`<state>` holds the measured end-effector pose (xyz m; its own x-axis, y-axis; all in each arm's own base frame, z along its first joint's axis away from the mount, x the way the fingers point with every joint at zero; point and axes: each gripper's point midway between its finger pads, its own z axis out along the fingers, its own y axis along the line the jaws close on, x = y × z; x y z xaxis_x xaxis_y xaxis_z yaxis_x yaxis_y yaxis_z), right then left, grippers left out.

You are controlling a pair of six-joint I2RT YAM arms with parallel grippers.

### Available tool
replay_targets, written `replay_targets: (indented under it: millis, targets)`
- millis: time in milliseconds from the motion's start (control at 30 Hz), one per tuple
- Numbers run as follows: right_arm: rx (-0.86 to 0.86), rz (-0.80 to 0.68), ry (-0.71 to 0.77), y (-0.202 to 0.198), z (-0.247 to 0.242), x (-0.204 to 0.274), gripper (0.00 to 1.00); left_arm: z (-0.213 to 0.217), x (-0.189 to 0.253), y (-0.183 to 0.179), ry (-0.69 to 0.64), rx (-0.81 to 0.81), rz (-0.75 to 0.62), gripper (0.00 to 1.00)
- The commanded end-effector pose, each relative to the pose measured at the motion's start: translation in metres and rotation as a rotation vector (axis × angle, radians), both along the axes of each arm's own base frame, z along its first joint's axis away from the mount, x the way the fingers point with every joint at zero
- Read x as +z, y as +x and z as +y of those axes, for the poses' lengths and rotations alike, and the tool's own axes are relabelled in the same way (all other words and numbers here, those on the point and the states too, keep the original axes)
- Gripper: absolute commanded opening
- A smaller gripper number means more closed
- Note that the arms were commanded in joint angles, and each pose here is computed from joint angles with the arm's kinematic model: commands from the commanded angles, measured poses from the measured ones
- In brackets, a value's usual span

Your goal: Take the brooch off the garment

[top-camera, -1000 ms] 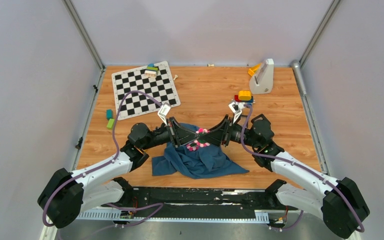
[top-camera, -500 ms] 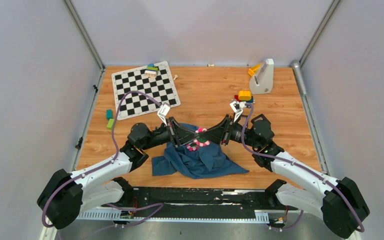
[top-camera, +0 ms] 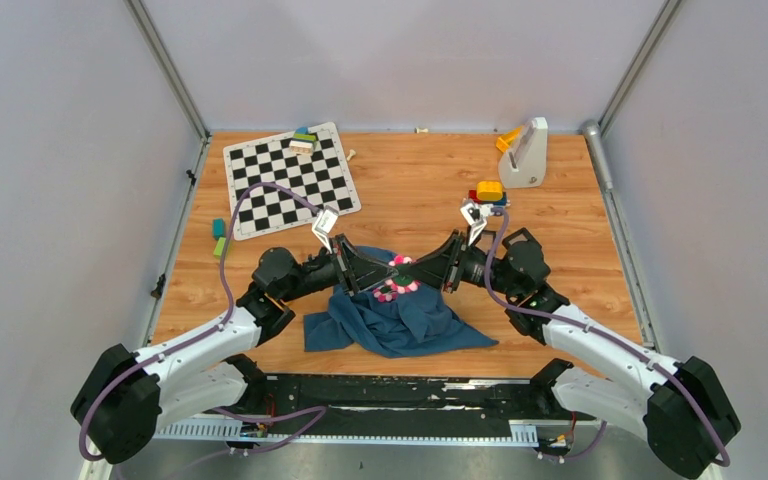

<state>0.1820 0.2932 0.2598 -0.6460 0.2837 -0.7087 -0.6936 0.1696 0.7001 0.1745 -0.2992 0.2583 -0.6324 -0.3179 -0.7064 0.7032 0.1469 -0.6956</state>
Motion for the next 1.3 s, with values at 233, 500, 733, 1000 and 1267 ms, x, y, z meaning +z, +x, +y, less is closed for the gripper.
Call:
replay_targets:
  millis: [233,500,733,1000,1267]
  targets:
    - [0.056,-0.051,-0.015,-0.014,-0.002,-0.001,0.55,0.003,0.016,0.001,-0.049,0.026,-0.055,0.0]
    - [0.047,-0.071,-0.047,-0.021,-0.01,-0.007,0.55,0.002,0.016,0.0,-0.048,0.013,-0.053,0.0]
    - [-0.109,-0.07,-0.039,-0.003,-0.027,-0.002,0.53,0.001,0.006,0.006,-0.013,0.039,-0.005,0.0]
    - [-0.289,-0.067,-0.118,0.013,-0.054,-0.012,0.54,0.004,-0.022,0.026,0.16,0.127,0.043,0.0]
    - [-0.341,-0.055,-0.178,0.015,-0.067,-0.013,0.53,0.009,-0.027,0.043,0.32,0.169,-0.12,0.0]
